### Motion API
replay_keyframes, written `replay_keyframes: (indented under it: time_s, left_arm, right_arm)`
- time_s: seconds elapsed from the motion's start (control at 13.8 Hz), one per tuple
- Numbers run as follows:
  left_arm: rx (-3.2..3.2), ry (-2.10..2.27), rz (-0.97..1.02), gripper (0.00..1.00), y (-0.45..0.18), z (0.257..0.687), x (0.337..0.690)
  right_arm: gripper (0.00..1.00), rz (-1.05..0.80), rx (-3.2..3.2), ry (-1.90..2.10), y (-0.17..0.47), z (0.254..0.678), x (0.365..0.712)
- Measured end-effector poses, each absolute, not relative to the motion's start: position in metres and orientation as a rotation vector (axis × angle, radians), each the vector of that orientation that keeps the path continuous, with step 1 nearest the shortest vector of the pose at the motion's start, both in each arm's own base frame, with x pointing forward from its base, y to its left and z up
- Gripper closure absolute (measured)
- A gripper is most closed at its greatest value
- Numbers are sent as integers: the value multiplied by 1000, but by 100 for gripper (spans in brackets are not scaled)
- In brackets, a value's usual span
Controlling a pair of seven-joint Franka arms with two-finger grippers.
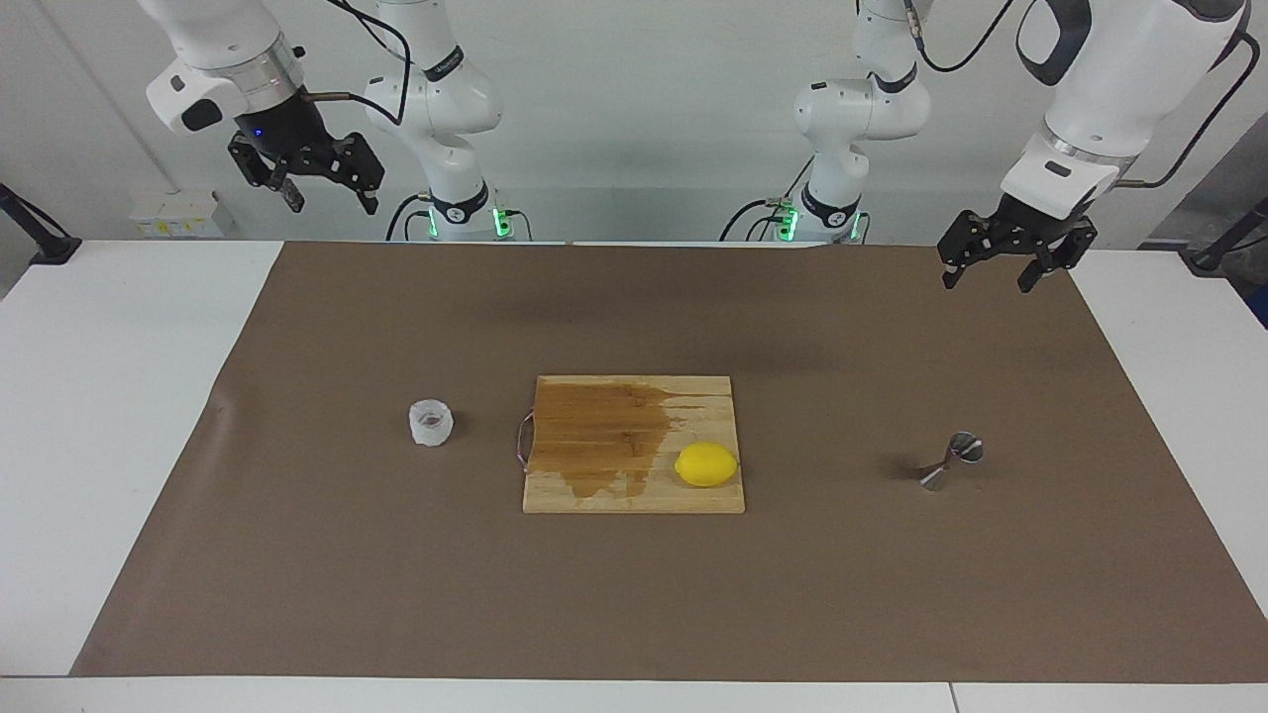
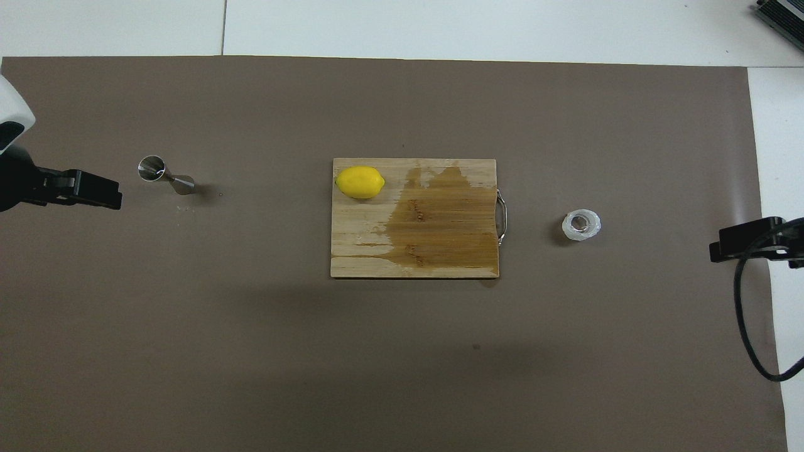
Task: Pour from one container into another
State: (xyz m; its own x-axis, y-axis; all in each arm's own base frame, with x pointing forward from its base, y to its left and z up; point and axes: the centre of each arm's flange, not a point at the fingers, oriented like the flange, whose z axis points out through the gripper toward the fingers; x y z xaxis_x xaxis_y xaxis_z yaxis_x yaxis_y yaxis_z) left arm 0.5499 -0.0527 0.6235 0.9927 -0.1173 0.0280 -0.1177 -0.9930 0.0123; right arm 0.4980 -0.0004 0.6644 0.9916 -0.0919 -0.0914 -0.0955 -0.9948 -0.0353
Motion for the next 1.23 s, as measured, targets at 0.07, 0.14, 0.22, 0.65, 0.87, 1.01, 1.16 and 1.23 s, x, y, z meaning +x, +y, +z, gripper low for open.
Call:
replay_keyframes:
  time_s: [0.07,0.14,0.22,0.65,0.87,1.01,1.16,1.23]
  left_arm:
    - [3122,-184,43,0,-53,624,550]
    - [3122,-184,43,0,-53,624,550]
    - [3122,-184,43,0,-53,624,550]
    - [3121,-186,43,0,-54,624,550]
    - [3118,-177,44,0,-53,624,550]
    - [3096,-148,39,0,-48,622,552]
    - [3078,-107,30,0,-37,617,558]
    - [3071,-82,22,0,-30,613,564]
  right_arm:
    - [0,139,-3095,146,0,664,498]
    - [0,139,-3095,146,0,664,498]
    - [0,139,-3095,146,0,664,498]
    - [0,139,-3095,146,0,664,498]
    - [0,139,-3095,146,0,664,498]
    - [0,139,-3095,146,0,664,498]
    - [0,139,-3095,146,0,664,498]
    - [0,139,-3095,146,0,664,498]
